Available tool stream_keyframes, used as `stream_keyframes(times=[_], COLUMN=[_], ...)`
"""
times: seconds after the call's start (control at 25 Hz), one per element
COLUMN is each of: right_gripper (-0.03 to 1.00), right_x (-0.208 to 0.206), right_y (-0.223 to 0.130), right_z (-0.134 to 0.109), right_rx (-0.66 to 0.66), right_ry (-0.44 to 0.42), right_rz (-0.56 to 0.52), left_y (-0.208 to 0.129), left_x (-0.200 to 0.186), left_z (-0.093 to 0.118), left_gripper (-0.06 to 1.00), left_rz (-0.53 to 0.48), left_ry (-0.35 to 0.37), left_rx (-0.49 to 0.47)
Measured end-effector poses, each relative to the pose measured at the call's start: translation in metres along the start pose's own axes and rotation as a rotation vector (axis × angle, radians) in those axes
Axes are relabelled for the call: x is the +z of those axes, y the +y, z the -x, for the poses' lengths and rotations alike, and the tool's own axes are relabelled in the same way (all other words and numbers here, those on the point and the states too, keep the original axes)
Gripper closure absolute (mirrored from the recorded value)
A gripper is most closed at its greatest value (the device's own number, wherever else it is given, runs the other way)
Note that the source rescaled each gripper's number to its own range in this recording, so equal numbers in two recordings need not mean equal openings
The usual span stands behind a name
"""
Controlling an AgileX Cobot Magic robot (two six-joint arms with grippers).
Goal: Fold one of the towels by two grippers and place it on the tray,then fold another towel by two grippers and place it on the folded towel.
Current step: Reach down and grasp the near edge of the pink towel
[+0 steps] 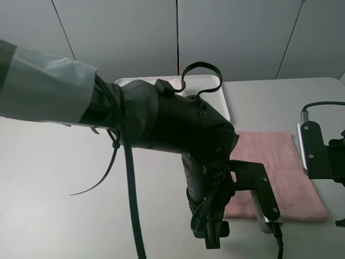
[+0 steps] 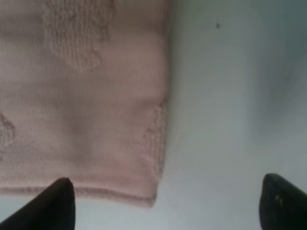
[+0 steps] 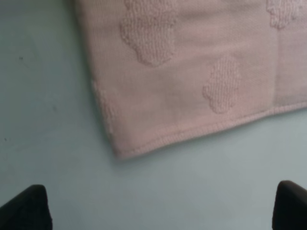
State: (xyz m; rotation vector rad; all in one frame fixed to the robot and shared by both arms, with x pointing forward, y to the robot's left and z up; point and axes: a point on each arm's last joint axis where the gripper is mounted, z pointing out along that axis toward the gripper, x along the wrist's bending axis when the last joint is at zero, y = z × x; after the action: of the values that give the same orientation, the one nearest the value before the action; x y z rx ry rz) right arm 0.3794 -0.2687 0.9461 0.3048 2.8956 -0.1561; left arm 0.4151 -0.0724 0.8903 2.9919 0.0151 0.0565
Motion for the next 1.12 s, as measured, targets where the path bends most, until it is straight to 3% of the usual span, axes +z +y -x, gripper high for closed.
stream_keyframes(times=[0.36, 0.88, 1.12], right_gripper=[-0.03, -0.03, -0.03], right_x=[0.000, 0.000, 0.013], right_y=[0.002, 0.003, 0.004], right_z=[0.002, 0.003, 0.002], right_rx=[0.000, 0.000, -0.029], right_ry=[-0.021, -0.034, 0.011], right_rz=[0.019, 0.030, -0.003], left_y=[-0.002, -0.001, -0.001], left_x=[0.020, 0.020, 0.020], left_z=[0.000, -0.001, -0.001], left_gripper=[-0.05, -0.05, -0.05], left_rz=[-0.046, -0.050, -0.050], left_ry=[-0.016, -0.014, -0.014], left_rx=[-0.013, -0.030, -0.030])
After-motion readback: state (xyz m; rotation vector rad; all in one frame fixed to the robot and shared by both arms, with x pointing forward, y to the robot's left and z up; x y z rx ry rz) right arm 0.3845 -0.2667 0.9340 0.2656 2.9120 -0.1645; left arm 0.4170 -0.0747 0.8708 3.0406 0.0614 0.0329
